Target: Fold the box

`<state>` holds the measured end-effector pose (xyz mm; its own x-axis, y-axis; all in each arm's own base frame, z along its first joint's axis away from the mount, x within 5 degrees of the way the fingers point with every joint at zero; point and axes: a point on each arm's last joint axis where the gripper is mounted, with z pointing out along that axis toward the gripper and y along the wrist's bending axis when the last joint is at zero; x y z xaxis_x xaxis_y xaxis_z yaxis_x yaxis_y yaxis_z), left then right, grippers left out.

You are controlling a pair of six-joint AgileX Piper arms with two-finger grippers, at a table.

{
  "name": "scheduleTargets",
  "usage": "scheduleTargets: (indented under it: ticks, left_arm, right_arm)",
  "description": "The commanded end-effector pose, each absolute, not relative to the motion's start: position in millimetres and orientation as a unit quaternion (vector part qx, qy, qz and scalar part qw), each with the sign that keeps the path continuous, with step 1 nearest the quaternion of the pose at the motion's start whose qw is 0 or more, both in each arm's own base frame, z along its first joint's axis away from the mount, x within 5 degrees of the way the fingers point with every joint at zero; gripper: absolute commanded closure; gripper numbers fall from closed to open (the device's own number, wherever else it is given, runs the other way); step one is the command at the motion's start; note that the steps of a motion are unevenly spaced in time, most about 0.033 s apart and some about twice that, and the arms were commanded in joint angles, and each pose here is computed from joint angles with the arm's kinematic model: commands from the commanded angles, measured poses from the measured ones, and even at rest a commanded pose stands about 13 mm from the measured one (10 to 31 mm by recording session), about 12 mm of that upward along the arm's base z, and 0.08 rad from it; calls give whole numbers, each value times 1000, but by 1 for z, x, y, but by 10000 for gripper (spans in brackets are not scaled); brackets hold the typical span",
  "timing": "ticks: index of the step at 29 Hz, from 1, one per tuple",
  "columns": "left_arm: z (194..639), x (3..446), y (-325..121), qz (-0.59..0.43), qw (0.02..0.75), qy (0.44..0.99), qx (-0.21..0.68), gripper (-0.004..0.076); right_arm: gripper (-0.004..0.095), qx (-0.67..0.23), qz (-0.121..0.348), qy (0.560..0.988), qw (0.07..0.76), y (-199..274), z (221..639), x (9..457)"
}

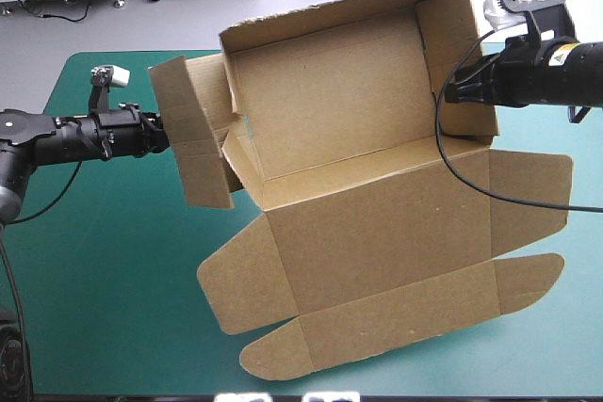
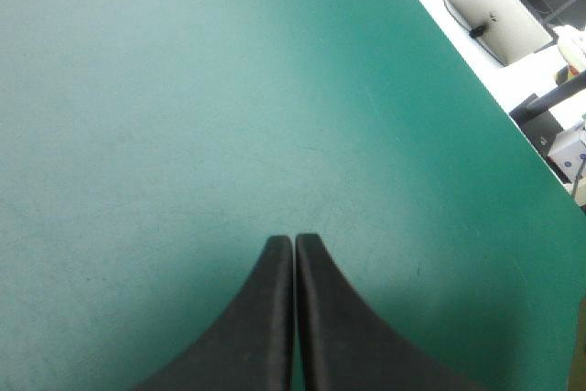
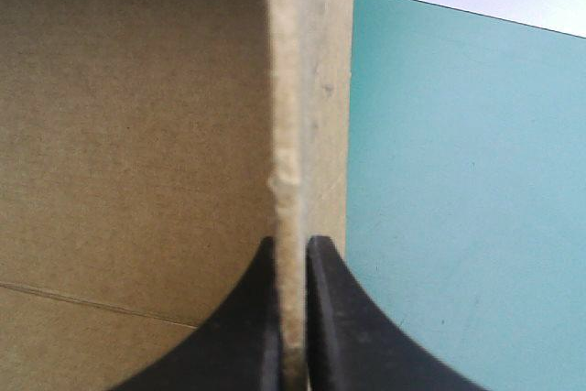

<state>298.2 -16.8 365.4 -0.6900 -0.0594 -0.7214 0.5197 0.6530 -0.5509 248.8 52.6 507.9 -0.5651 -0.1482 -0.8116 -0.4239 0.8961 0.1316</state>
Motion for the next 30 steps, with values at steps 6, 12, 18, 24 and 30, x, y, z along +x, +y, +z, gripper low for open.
scheduleTargets:
  ticks: [6, 12, 18, 24, 30]
  left_arm:
    - [395, 251, -32, -435, 418, 784, 146, 729]
    - [400, 235, -36, -448, 434, 767, 149, 729]
    - [411, 225, -40, -472, 443, 746, 156, 729]
    - [412, 227, -43, -479, 443, 746, 137, 729]
    - [413, 227, -43, -485, 438, 747, 123, 712]
  right_arm:
    - [932, -161, 171, 860, 452, 52, 519, 242]
    - [933, -159, 179, 865, 440, 54, 512, 253]
    - [932, -157, 187, 867, 434, 55, 508, 261]
    - [931, -157, 197, 869, 426, 58, 502, 270]
    - [931, -152, 202, 876, 410, 60, 492, 284]
